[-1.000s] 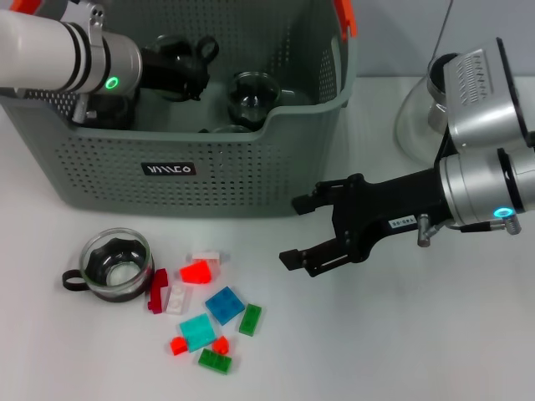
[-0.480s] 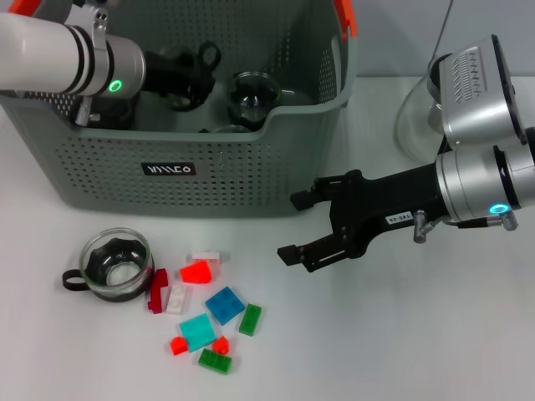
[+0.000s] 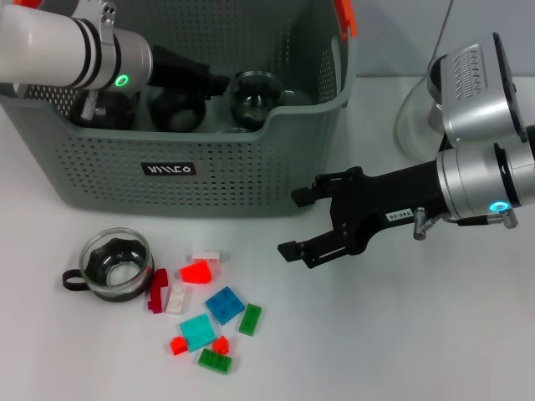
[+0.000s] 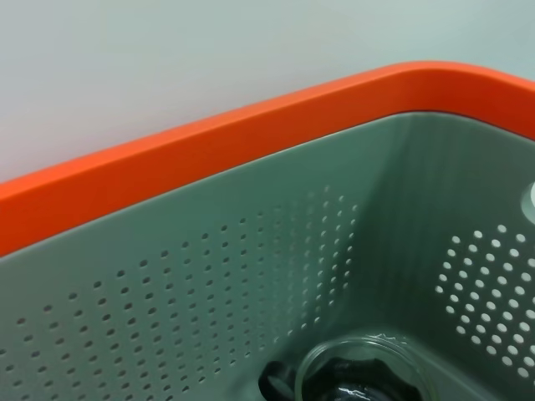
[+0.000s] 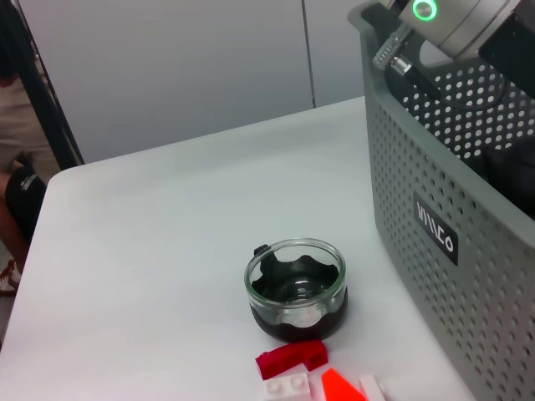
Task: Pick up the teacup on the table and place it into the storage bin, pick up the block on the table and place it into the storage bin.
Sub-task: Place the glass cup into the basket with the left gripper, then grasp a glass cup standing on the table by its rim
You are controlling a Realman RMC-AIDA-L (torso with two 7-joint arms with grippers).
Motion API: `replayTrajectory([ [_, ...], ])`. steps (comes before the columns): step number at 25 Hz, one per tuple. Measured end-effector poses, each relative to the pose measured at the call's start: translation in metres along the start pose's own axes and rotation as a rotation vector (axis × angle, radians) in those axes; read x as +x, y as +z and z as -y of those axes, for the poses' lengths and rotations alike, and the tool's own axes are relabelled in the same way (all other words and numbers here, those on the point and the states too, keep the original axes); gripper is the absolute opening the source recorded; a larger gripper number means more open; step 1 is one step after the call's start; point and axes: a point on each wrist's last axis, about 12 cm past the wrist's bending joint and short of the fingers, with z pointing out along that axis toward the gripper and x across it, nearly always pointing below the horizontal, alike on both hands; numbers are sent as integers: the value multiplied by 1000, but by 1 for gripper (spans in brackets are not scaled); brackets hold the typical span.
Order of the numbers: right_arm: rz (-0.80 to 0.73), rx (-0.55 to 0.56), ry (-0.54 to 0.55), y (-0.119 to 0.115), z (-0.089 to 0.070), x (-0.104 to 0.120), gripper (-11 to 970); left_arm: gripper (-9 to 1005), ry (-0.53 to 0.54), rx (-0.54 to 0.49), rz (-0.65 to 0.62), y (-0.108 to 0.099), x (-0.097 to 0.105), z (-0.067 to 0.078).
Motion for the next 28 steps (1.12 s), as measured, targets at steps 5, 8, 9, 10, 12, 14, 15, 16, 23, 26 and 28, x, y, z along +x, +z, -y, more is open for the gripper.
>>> replayTrajectory([
  [5,1,3,2,-1,1,0,946,376,1,1,13,-3,-5,-1],
  [8,1,4,5,-1,1,0,946,396,-44,6,44,-14,-13,-6],
  [9,1,5,5,-2,1,0,946,403,-63,9,58,-20,-17,-9],
  [10,1,5,5,-2,1,0,946,409,-76,10,69,-24,-20,-11],
  [12,0,6,5,-2,2,0,946,508,-104,21,92,-36,-27,-14],
  [14,0,8,6,-3,2,0,946,639,-125,35,119,-49,-34,-17],
  [15,0,9,6,-3,2,0,946,676,-134,45,130,-54,-36,-17],
  [16,0,9,6,-4,2,0,946,713,-139,52,139,-58,-37,-17],
  [23,0,11,1,-4,2,1,946,857,-228,164,153,-87,-50,-11],
  [26,-1,13,-1,-5,2,1,946,872,-221,215,173,-101,-52,-8],
  [28,-1,17,-3,-6,3,1,946,872,-203,248,192,-111,-53,-5],
])
